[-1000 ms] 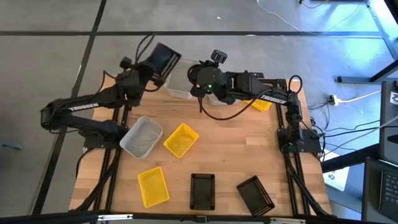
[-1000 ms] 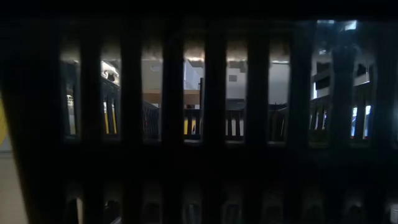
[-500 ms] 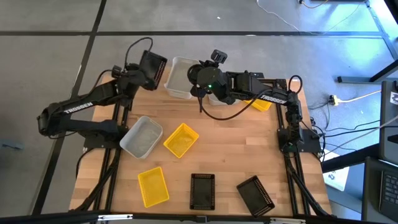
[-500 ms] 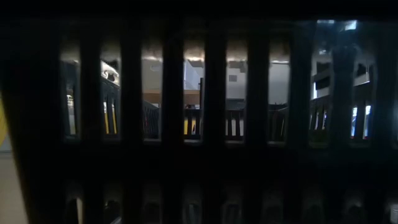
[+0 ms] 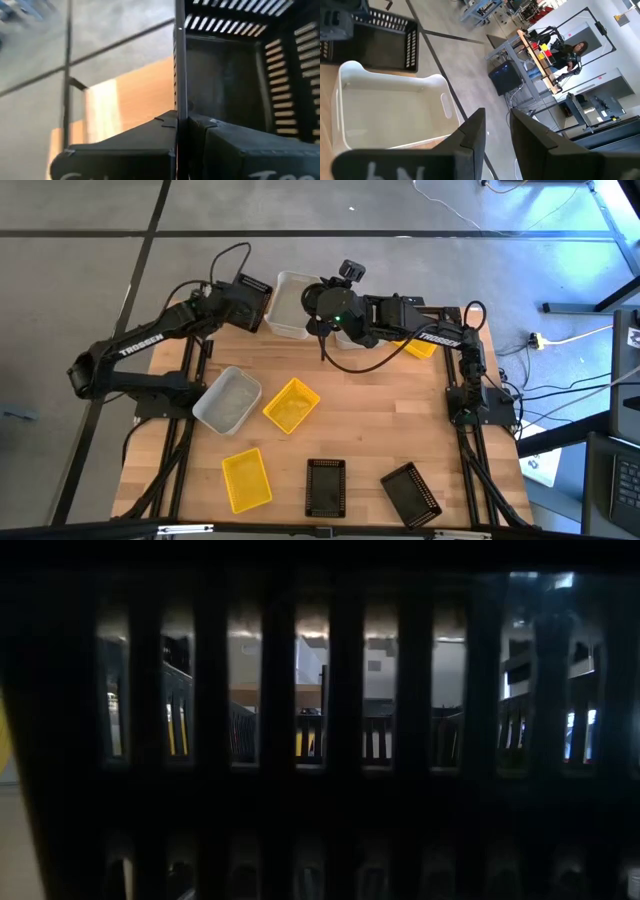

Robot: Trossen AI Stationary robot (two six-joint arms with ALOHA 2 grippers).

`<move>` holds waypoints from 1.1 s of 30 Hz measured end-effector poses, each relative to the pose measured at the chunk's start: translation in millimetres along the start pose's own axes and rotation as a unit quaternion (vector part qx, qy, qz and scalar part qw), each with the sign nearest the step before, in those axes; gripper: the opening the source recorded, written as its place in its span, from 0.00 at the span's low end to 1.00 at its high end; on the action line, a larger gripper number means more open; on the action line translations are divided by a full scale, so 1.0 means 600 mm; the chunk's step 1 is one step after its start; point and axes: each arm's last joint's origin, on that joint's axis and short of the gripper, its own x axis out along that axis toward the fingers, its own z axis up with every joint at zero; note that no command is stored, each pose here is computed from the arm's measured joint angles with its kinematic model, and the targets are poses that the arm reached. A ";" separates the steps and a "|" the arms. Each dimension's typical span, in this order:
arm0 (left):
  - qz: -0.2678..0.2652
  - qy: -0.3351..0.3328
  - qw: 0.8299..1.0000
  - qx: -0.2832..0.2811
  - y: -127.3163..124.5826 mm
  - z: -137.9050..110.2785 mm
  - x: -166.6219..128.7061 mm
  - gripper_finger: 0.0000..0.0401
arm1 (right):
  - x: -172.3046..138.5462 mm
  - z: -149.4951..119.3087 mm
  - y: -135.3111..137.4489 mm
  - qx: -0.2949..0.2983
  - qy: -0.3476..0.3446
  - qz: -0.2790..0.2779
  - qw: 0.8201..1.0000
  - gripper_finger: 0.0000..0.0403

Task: Stack baskets on shelf by color
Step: Put the top black bin on the shelf

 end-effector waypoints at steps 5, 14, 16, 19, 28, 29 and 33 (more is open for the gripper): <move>-0.026 0.025 0.999 0.000 -0.011 -0.003 0.017 0.00 | 0.000 0.000 0.000 0.000 0.000 0.000 1.000 0.23; -0.057 0.048 0.997 -0.033 -0.027 -0.005 0.033 0.00 | 0.000 0.000 0.000 0.000 0.000 0.000 1.000 0.23; -0.056 0.053 0.996 -0.046 -0.030 -0.006 0.037 0.00 | 0.000 0.000 0.000 0.000 0.000 0.000 1.000 0.23; -0.055 0.054 0.995 -0.066 -0.030 -0.006 0.036 0.00 | 0.000 0.000 0.000 0.000 0.000 0.000 1.000 0.23; -0.047 0.066 0.992 -0.099 -0.029 -0.010 0.036 0.00 | 0.000 0.000 0.000 0.000 0.000 0.000 1.000 0.23; -0.045 0.069 0.991 -0.102 -0.028 -0.011 0.036 0.00 | 0.000 0.000 0.000 0.000 0.000 0.000 1.000 0.23; -0.044 0.070 0.991 -0.109 -0.028 -0.011 0.036 0.00 | 0.000 0.000 0.000 0.000 0.000 0.000 1.000 0.23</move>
